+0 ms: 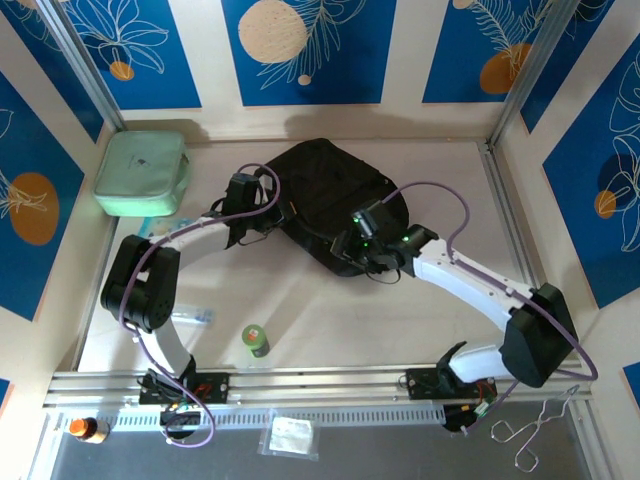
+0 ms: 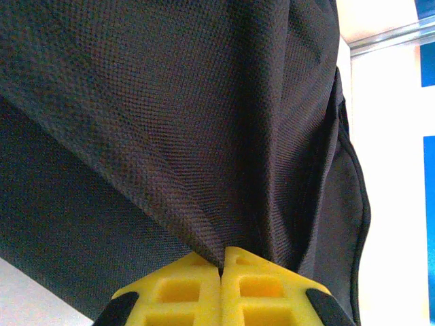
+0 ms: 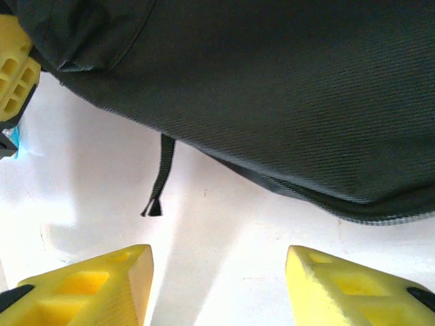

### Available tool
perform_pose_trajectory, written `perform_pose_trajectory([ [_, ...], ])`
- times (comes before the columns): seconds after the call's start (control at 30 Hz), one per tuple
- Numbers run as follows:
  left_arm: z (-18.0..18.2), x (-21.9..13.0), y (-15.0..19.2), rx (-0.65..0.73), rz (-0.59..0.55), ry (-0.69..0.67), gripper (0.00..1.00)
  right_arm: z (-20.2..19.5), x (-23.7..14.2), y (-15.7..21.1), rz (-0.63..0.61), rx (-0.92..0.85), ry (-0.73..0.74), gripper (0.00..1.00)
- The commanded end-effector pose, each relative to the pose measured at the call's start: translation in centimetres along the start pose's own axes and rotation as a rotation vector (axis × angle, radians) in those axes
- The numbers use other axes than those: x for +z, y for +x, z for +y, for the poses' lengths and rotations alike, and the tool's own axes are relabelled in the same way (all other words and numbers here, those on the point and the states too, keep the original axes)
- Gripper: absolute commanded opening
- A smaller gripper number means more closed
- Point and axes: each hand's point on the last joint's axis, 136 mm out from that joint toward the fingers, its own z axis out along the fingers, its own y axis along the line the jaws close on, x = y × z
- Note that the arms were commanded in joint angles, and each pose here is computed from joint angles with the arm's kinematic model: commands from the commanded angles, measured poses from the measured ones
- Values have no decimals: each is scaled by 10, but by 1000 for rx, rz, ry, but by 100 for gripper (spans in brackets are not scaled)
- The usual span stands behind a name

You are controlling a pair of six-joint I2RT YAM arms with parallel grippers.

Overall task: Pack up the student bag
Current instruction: Zip the student bag at the top-center of the table.

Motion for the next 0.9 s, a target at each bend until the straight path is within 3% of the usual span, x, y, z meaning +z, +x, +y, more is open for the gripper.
perform_pose_trajectory([
  [0.0,-35,-13,-6,62,-34,93,0,18,2,-7,-39,34,-7,53],
  [0.43,-37,-15,-5,81,-36,85,0,36,38,4,51,13,23,47],
  [0.87,-34,-13,-3,76,-30,73,0,31,47,-2,21,3,97,27],
])
